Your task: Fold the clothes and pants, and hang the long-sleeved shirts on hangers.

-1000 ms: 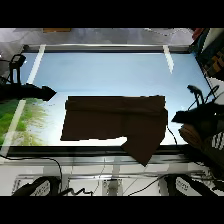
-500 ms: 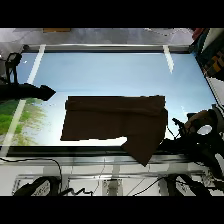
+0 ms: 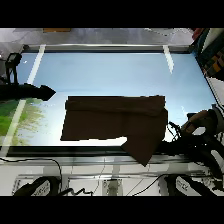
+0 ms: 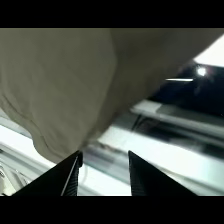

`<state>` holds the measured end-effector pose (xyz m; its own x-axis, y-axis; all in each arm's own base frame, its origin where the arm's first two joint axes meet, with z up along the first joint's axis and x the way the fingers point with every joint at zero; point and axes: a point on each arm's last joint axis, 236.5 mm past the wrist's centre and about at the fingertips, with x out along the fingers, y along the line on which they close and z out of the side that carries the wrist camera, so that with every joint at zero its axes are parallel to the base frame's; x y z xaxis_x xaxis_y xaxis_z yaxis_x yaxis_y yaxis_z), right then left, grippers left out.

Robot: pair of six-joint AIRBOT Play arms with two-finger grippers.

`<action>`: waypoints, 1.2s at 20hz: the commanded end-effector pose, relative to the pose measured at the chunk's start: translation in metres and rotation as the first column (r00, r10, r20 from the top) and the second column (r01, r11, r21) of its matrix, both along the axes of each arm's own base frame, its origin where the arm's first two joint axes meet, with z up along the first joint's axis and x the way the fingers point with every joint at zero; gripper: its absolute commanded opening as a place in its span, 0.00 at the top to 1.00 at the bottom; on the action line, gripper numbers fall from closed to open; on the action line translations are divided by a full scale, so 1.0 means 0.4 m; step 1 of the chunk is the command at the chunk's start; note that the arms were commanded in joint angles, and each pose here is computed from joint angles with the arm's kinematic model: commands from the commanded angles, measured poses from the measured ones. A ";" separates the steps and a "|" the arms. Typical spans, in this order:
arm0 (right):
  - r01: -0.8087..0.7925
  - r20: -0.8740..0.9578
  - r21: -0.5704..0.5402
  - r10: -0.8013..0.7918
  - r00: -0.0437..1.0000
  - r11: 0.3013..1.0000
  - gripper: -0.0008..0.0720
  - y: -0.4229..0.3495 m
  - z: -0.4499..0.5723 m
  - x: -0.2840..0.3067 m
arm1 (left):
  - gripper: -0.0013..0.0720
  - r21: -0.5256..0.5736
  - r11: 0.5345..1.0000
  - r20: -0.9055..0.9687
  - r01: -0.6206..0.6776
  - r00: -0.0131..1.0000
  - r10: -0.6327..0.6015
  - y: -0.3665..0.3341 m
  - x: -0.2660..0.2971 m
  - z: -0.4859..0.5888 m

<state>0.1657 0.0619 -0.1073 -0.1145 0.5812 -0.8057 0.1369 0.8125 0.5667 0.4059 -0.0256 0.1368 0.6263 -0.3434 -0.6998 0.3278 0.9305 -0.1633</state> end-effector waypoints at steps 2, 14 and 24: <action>0.029 0.032 0.072 -0.031 0.999 0.997 0.53 0.028 -0.028 0.042 | 0.04 0.000 1.000 0.001 -0.001 1.000 0.001 0.001 0.000 0.000; -0.031 0.152 0.137 0.010 0.988 0.990 0.97 0.054 0.010 0.082 | 0.04 0.000 1.000 -0.002 0.000 1.000 0.000 0.000 -0.001 0.000; -0.017 0.406 0.100 -0.025 0.914 0.995 0.97 0.057 0.151 0.167 | 0.44 -0.096 0.987 -0.359 -0.131 0.929 0.089 0.063 -0.229 -0.263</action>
<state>0.2247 0.0845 -0.0596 0.1543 0.6693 -0.7268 -0.0871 0.7419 0.6648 0.3492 -0.0073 0.0708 0.4635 -0.3646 -0.8076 0.2117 0.9306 -0.2986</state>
